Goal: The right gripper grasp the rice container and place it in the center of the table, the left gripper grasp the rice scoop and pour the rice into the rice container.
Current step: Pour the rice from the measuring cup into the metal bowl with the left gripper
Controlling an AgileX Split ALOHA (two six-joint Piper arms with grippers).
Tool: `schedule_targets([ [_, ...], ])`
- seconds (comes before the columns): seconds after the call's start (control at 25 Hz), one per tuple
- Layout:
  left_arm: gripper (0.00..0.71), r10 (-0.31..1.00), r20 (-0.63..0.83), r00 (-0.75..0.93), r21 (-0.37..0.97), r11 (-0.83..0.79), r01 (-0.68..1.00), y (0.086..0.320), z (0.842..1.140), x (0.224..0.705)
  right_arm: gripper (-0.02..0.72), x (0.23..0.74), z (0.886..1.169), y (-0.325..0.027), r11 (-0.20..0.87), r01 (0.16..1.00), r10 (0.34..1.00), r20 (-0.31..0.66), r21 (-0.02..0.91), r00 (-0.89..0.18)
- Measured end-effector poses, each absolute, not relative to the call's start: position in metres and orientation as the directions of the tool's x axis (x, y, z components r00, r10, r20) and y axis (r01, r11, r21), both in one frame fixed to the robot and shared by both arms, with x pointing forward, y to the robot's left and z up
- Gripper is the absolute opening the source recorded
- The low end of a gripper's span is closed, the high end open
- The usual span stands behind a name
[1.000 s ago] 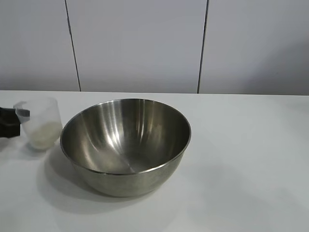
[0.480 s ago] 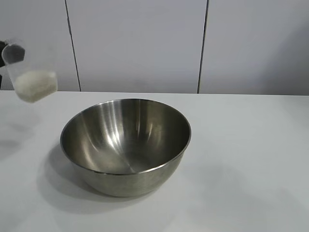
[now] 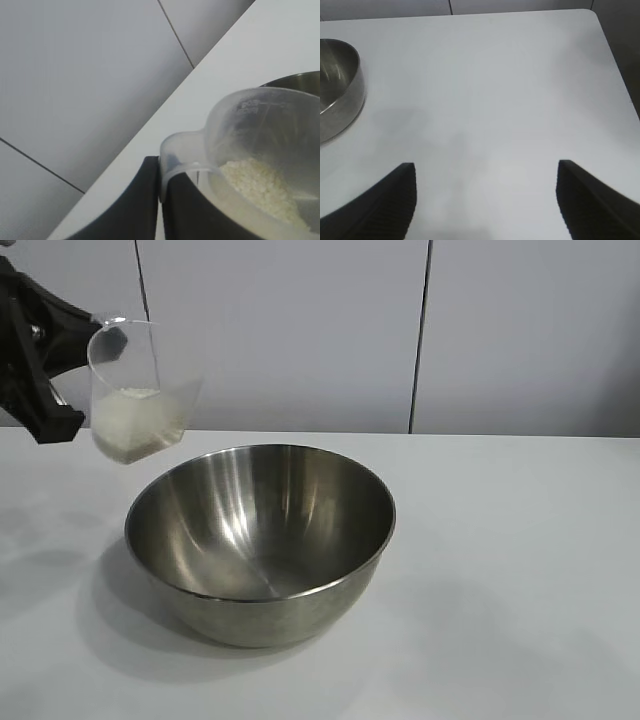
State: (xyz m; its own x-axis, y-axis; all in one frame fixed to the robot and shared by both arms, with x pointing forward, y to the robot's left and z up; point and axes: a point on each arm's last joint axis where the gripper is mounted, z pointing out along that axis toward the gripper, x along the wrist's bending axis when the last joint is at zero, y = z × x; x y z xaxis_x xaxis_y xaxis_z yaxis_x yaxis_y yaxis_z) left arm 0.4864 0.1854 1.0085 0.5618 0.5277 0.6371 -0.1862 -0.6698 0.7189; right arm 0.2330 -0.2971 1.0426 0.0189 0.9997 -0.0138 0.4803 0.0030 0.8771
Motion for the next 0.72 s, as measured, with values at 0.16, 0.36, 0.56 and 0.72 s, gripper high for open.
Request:
schedule_targets([
  [0.16, 0.006, 0.368, 0.791, 0.488, 0.546, -0.786, -0.291, 0.176, 1.008, 0.483, 0.535, 0.233, 1.043, -0.297, 0.003, 0.480, 1.000, -0.014, 0.877, 0.019],
  [0.36, 0.006, 0.151, 0.908, 0.392, 0.326, -0.843, -0.429, 0.163, 1.012, 0.484, 0.535, 0.233, 1.043, -0.297, 0.003, 0.480, 1.000, -0.014, 0.877, 0.019],
  [0.56, 0.006, -0.011, 0.930, 0.367, 0.183, -0.852, -0.490, 0.153, 0.996, 0.492, 0.535, 0.233, 1.043, -0.297, 0.003, 0.480, 1.000, -0.014, 0.877, 0.019],
  [0.72, 0.006, -0.248, 0.932, 0.265, -0.040, -0.795, -0.605, 0.138, 0.983, 0.492, 0.535, 0.233, 1.043, -0.297, 0.003, 0.480, 1.000, -0.014, 0.877, 0.019],
])
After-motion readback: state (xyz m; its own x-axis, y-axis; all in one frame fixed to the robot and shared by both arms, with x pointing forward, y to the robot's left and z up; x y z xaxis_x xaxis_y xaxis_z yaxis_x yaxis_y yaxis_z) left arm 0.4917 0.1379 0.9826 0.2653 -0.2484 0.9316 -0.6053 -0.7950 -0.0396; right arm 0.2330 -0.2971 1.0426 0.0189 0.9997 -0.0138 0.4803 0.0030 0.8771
